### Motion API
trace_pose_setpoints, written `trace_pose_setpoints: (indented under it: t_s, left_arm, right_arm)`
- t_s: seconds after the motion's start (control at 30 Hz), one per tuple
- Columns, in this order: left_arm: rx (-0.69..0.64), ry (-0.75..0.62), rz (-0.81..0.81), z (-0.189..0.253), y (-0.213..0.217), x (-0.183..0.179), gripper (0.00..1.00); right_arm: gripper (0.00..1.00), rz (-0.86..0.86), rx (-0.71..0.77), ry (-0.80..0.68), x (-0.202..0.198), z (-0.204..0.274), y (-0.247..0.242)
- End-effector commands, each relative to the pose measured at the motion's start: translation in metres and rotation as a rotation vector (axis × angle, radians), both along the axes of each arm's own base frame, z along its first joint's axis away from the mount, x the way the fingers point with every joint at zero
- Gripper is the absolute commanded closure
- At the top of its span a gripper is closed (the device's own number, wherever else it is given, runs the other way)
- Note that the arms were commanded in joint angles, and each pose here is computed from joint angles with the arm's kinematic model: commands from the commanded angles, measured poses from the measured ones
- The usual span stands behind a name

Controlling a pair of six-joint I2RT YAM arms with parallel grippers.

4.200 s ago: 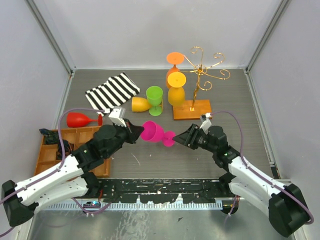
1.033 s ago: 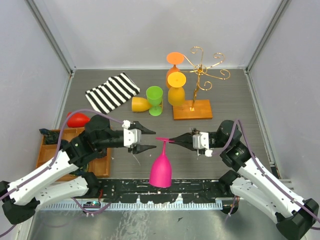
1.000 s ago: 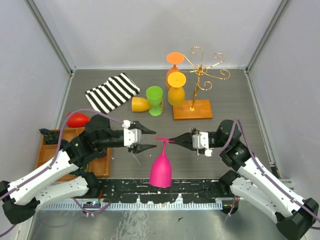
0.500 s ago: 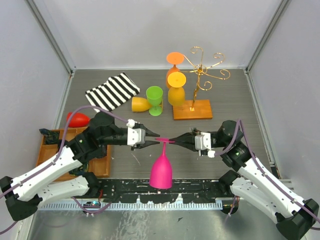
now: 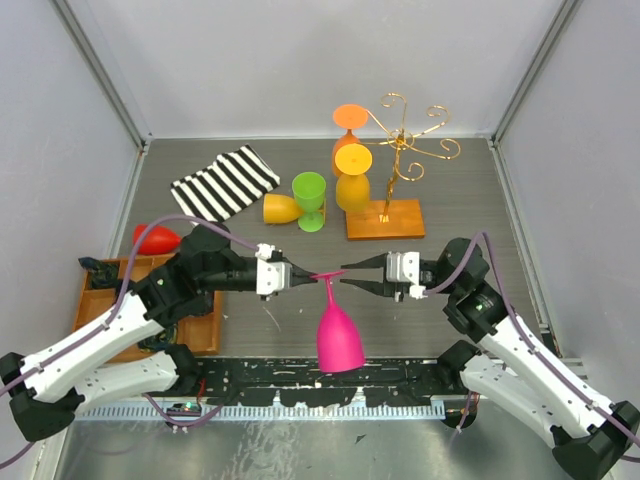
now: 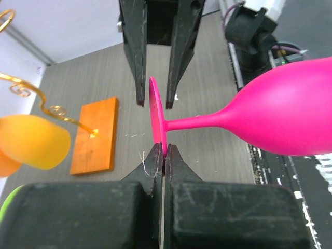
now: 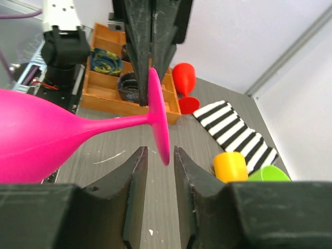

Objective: Place the wine glass upside down on the wine glass rack
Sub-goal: Turn the wine glass upside down at the wine rack.

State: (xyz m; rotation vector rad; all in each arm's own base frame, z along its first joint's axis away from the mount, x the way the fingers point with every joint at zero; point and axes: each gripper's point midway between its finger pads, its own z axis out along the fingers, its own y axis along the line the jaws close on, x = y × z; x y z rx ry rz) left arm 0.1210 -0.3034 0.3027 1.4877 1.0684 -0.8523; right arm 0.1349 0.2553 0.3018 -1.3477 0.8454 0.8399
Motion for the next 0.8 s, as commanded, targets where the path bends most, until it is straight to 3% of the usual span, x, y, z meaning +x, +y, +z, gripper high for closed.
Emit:
trace_pose_setpoints:
  t_s: [0.0,0.23,0.43,0.53,0.7,0.77]
  left_arm:
    - [-0.018,-0.113,0.091,0.023,0.011,0.016,1.00]
    - [0.062,-0.200,0.185,0.017,0.021,0.038,1.00]
    - [0.085,-0.229,0.220,0.018,0.020,0.049,1.00]
    - [0.093,-0.228,0.230,0.017,0.019,0.052,1.00]
    - [0.103,-0.225,0.234,0.016,0.015,0.054,1.00]
    - [0.106,-0.226,0.239,0.016,0.014,0.056,1.00]
  right_arm:
    - [0.64,-0.148,0.027,0.100,0.011,0.021,-0.012]
    - [0.57,-0.370,0.046,0.393,0.029,0.012,-0.030]
    - [0.57,-0.487,0.058,0.739,0.032,-0.006,-0.036]
    - [0.52,-0.641,0.078,0.948,0.044,-0.023,-0.045]
    - [0.50,-0.729,-0.062,1.166,0.044,-0.055,-0.041]
    - [0.46,-0.739,-0.073,1.218,0.044,-0.062,-0.038]
